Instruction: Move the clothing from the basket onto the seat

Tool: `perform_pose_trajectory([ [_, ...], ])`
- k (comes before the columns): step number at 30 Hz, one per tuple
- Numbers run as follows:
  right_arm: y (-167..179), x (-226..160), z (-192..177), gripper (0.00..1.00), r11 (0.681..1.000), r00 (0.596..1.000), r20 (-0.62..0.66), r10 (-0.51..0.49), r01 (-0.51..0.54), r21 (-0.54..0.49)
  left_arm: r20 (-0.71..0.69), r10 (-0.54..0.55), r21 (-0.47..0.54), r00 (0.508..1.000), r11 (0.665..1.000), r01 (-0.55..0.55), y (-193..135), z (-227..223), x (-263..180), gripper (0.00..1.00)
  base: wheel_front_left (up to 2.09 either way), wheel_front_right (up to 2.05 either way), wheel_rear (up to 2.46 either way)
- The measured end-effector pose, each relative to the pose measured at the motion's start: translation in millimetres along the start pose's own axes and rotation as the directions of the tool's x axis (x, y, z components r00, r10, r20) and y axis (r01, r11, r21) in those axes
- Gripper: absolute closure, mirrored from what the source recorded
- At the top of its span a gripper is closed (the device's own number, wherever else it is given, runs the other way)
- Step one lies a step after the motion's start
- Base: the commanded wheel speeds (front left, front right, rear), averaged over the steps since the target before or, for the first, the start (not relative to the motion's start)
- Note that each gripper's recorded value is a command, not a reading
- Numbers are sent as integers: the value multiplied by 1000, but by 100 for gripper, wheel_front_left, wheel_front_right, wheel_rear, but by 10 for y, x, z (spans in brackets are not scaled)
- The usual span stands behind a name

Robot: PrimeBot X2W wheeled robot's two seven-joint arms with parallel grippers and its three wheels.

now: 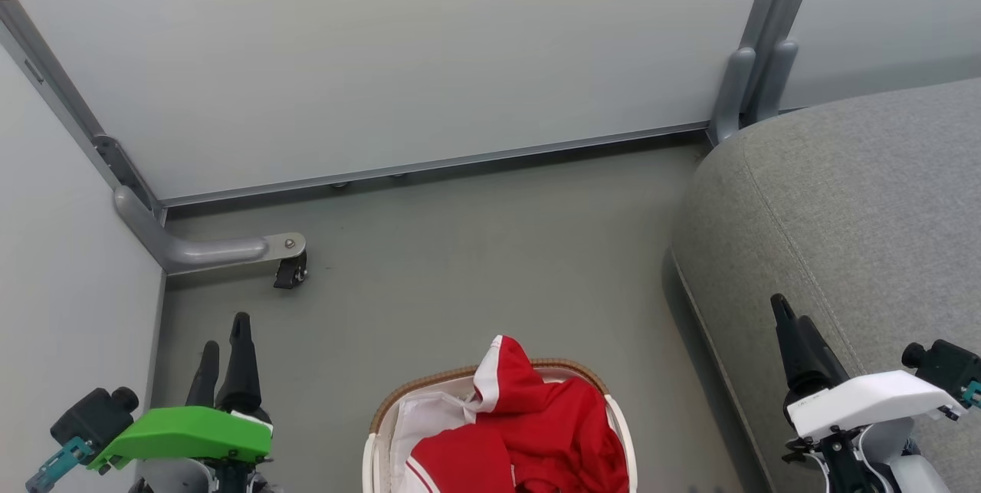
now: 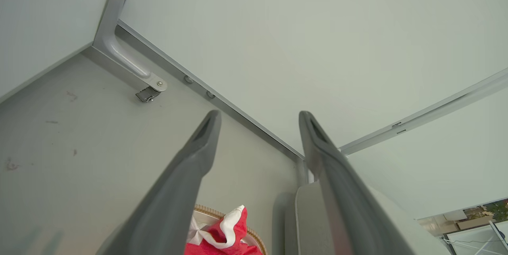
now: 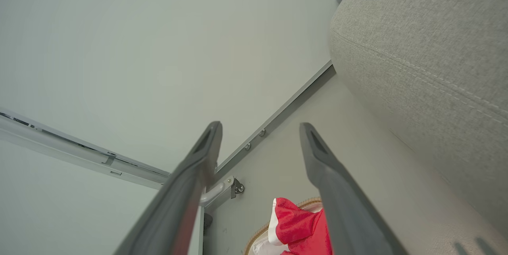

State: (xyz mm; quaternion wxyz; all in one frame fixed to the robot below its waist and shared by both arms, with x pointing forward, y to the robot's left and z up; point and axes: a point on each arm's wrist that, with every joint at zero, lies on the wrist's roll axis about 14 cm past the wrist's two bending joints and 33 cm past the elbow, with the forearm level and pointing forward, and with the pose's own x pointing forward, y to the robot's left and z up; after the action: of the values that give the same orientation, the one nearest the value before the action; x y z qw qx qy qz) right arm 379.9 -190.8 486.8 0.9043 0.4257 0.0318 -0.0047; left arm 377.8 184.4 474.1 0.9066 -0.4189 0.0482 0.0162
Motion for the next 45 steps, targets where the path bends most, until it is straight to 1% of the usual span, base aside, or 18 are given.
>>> perform_pose_trajectory([
  [9,10,-3,4,0,991,1000,2,11,-11,-134,-21,-6,143,1000,990,9,13,-65,-8,0,0,0,0],
  [18,29,-5,-9,0,965,1000,-1,26,-26,-260,-21,-19,268,1000,963,24,1,-80,-16,0,0,0,0],
  [27,78,3,-26,0,930,999,-2,51,-48,-365,-27,-47,374,999,926,54,-61,-108,-12,0,0,0,0],
  [35,131,19,11,0,887,997,10,75,-63,-458,-35,-69,455,997,887,77,-103,-141,-13,0,0,0,0],
  [45,169,14,12,0,840,995,17,94,-70,-538,-53,-80,537,995,838,95,-95,-209,-71,0,0,0,0],
])
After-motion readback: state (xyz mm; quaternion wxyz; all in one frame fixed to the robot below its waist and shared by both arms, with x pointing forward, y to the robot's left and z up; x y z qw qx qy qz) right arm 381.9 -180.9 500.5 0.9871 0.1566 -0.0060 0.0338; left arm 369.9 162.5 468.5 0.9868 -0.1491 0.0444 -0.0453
